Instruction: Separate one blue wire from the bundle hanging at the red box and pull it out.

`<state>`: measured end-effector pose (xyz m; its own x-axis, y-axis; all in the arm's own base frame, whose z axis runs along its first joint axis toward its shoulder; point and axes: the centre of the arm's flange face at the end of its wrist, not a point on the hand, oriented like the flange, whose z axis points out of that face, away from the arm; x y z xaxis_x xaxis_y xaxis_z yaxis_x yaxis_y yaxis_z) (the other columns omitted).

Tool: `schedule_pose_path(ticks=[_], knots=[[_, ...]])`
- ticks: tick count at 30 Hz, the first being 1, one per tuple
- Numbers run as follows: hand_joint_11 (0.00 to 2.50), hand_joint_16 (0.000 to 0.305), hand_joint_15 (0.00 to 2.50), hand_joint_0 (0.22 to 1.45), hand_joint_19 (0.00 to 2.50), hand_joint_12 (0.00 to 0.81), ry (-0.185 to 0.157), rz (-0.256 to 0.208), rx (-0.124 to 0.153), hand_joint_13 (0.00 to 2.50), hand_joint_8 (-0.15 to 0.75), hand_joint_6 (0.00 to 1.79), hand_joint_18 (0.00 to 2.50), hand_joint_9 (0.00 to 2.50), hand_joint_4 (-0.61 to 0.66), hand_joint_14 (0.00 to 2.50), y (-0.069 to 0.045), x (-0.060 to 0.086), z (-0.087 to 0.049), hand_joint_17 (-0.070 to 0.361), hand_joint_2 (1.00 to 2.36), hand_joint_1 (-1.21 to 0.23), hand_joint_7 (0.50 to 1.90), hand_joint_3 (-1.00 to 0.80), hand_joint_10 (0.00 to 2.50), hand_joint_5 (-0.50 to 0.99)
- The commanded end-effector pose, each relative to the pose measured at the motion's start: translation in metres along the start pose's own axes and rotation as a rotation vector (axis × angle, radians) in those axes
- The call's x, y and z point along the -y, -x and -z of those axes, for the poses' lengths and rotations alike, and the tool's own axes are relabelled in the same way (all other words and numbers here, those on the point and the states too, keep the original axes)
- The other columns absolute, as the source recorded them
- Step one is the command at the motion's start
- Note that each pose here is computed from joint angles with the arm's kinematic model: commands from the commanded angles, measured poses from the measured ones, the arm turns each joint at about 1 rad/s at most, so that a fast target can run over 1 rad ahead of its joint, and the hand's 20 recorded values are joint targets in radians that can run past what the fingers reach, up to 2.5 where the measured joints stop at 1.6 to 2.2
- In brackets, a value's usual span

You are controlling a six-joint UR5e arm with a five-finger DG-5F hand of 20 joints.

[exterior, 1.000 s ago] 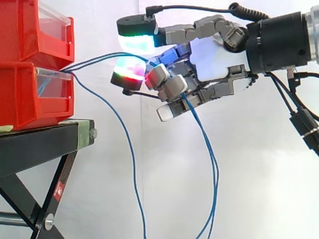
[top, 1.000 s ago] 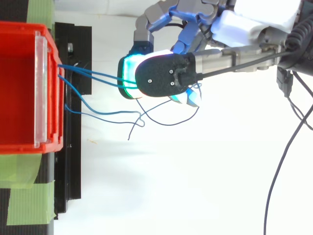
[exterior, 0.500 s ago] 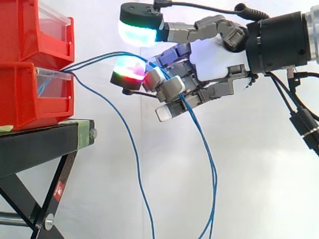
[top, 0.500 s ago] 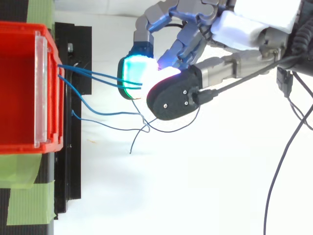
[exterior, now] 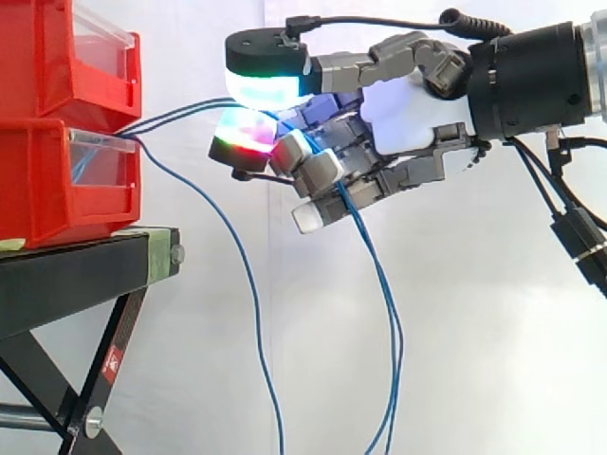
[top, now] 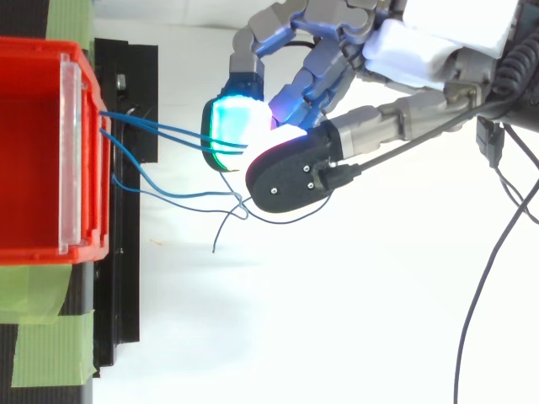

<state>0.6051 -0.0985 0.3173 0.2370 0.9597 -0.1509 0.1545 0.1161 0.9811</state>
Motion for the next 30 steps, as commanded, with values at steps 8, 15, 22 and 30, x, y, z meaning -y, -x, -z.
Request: schedule_pose_path(ticks=[8,15,22,30], knots=[[1.37,0.059,1.24,0.64,0.63,0.420,0.000,0.000,0.000,1.15,0.333,0.91,0.77,0.91,0.21,0.03,0.0000,0.0000,0.0000,0.133,1.01,-0.95,0.99,-0.42,0.01,-0.25],[1.35,0.059,1.22,0.65,0.62,0.422,-0.001,0.001,0.000,1.15,0.333,0.91,0.77,0.90,0.22,0.03,0.0000,0.0002,0.0001,0.133,1.01,-0.97,0.98,-0.43,0.02,-0.25],[1.34,0.059,1.22,0.57,0.67,0.433,-0.001,0.001,0.000,1.17,0.340,0.91,0.78,0.94,0.22,0.02,0.0000,0.0002,0.0001,0.133,1.00,-0.85,0.95,-0.50,0.02,-0.24],[1.34,0.058,1.23,0.64,0.67,0.421,-0.003,0.001,0.000,1.19,0.346,0.91,0.80,1.00,0.21,0.02,0.0001,0.0003,0.0003,0.130,1.01,-0.80,0.95,-0.32,0.01,-0.23]])
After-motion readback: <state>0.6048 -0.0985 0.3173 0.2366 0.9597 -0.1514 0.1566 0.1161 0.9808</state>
